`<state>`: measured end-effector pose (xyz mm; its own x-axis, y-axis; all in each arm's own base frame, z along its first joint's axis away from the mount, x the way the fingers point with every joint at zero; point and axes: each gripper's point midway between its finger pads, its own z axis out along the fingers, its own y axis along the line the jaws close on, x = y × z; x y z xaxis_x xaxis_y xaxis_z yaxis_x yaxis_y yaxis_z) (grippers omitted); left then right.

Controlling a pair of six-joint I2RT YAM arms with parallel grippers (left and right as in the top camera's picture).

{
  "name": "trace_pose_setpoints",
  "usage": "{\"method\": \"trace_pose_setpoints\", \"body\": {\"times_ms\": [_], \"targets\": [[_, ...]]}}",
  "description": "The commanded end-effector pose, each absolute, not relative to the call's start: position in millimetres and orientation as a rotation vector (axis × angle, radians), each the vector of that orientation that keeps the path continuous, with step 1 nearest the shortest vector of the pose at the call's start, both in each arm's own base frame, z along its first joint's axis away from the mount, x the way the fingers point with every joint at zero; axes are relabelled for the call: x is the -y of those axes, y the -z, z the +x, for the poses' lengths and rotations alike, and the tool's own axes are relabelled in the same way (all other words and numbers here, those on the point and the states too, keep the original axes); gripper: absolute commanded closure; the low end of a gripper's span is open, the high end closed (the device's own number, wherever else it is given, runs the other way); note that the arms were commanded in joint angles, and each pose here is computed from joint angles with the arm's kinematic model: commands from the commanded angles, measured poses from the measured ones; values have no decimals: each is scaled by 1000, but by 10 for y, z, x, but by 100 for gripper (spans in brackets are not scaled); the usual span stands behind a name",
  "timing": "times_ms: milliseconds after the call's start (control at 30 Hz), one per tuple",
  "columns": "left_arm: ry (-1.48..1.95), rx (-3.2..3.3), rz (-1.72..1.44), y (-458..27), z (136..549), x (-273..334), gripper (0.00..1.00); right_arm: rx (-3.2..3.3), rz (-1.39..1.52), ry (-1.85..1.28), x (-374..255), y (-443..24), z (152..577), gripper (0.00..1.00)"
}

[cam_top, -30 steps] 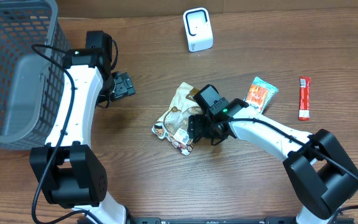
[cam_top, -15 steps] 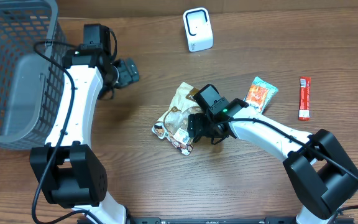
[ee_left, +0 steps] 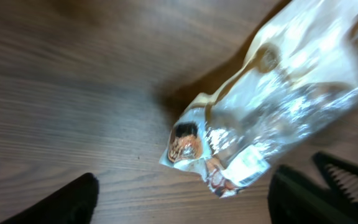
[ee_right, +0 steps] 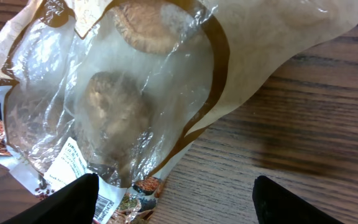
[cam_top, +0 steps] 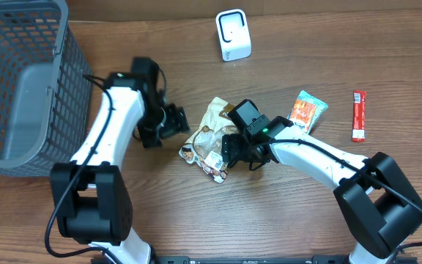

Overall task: Scan the item barcode
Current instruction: 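Move the left gripper from the basket toward the bread bag, then grasp the bread bag's left side with the left gripper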

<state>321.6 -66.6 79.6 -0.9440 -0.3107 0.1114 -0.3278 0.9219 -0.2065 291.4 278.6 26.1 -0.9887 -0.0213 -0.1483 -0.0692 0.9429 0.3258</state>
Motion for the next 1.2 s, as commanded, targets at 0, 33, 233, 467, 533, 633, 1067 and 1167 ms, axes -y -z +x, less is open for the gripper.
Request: {"method": "trace_pose_setpoints", "body": {"times_ms": [0,33,233,467,533,633,1067,1167], "targets": [[-344,2952,453,-567,3017,774,18,-2922,-84,-518,-2833,-349,2978,19],[-341,2946,458,-505,2984,792,17,-2922,-84,-518,-2833,-349,2978,19],[-342,2928,510,-256,2870,866,17,-2922,-84,-518,-2833,-349,2978,20],[-422,2929,502,-193,2876,1007,17,-2922,-84,-518,-2832,-349,2978,20],[-432,2934,513,-194,2900,1024,18,-2922,-84,-518,-2832,-349,2978,19],[-439,2939,546,-191,2937,1035,19,-2922,-84,-518,-2832,-349,2978,19],[-447,2971,518,-187,2976,1191,27,-2925,-84,-516,-2828,-347,2972,19],[-441,2969,539,-182,2974,1237,30,-2926,-84,-516,-2828,-346,2971,19]]}}
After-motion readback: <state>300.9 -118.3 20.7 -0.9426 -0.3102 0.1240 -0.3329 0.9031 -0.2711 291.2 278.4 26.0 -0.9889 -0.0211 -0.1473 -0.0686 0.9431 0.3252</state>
